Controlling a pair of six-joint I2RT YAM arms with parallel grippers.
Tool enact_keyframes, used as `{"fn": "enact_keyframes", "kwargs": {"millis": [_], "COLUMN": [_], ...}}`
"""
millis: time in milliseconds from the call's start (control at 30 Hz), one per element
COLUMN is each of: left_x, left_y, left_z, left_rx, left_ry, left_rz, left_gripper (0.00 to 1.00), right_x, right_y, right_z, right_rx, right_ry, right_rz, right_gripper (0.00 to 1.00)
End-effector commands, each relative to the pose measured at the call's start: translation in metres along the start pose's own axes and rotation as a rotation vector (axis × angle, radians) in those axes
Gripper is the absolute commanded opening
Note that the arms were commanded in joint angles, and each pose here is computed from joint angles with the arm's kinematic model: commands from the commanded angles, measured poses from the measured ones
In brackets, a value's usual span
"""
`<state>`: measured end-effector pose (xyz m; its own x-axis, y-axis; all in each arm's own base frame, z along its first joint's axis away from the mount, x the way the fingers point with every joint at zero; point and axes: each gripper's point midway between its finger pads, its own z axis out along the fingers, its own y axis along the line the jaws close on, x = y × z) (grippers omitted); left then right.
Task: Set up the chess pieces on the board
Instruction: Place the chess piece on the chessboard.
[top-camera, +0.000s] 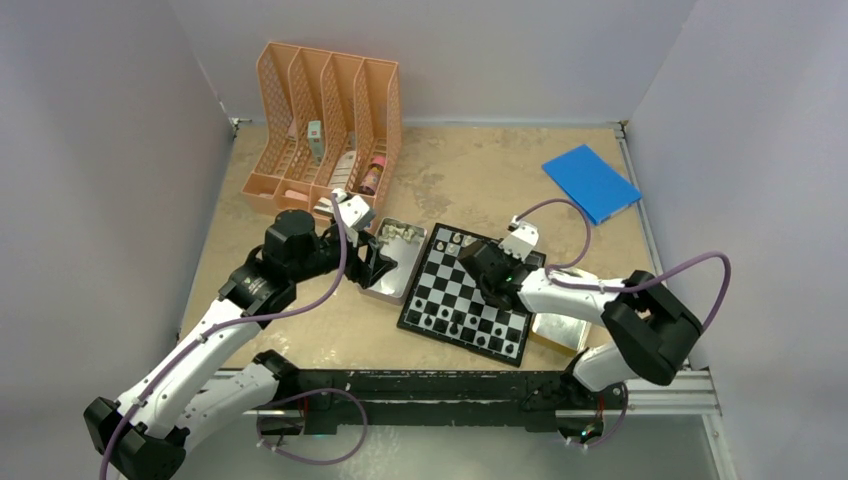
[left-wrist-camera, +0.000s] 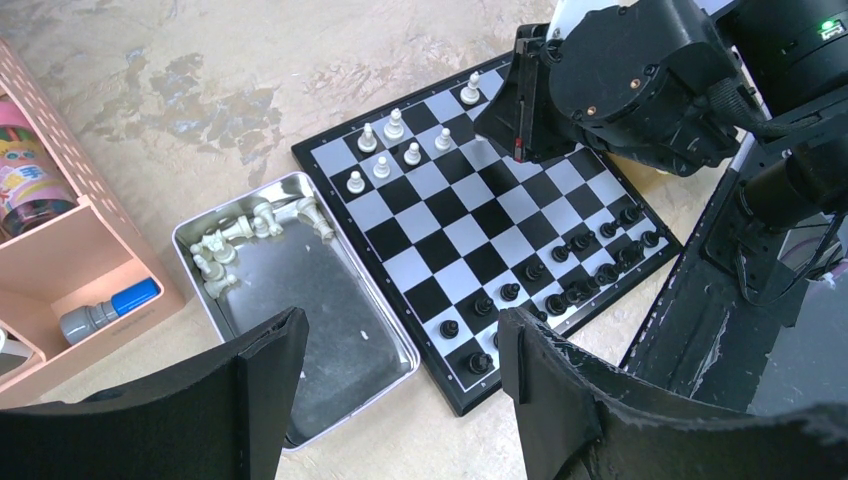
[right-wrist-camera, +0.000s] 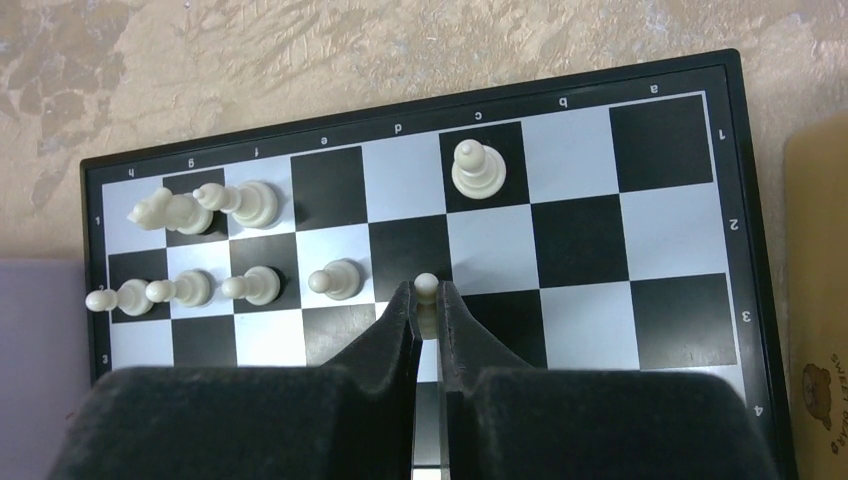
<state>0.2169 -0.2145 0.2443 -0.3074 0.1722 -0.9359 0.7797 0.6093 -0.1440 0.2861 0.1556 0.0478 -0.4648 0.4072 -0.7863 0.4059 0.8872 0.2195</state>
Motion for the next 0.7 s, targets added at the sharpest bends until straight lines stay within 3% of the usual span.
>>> {"fn": "enact_keyframes", "kwargs": {"millis": [0, 667], "left_x": [-0.004, 0.001], "left_y": [0.001, 0.002], "left_z": [0.001, 0.005], "left_rx": [-0.003, 0.005], "left_ry": [-0.018, 0.003], "left_rz": [0.009, 0.005], "left_gripper": [0.70, 0.70], "right_x": [-0.022, -0.021], "right_y": [0.013, 0.013], "right_z": [0.004, 0.015], "right_rx": [0.011, 0.065], "right_ry": [-0.095, -0.125], "right_rz": [0.022, -0.037], "right_gripper": [0.08, 0.13]}}
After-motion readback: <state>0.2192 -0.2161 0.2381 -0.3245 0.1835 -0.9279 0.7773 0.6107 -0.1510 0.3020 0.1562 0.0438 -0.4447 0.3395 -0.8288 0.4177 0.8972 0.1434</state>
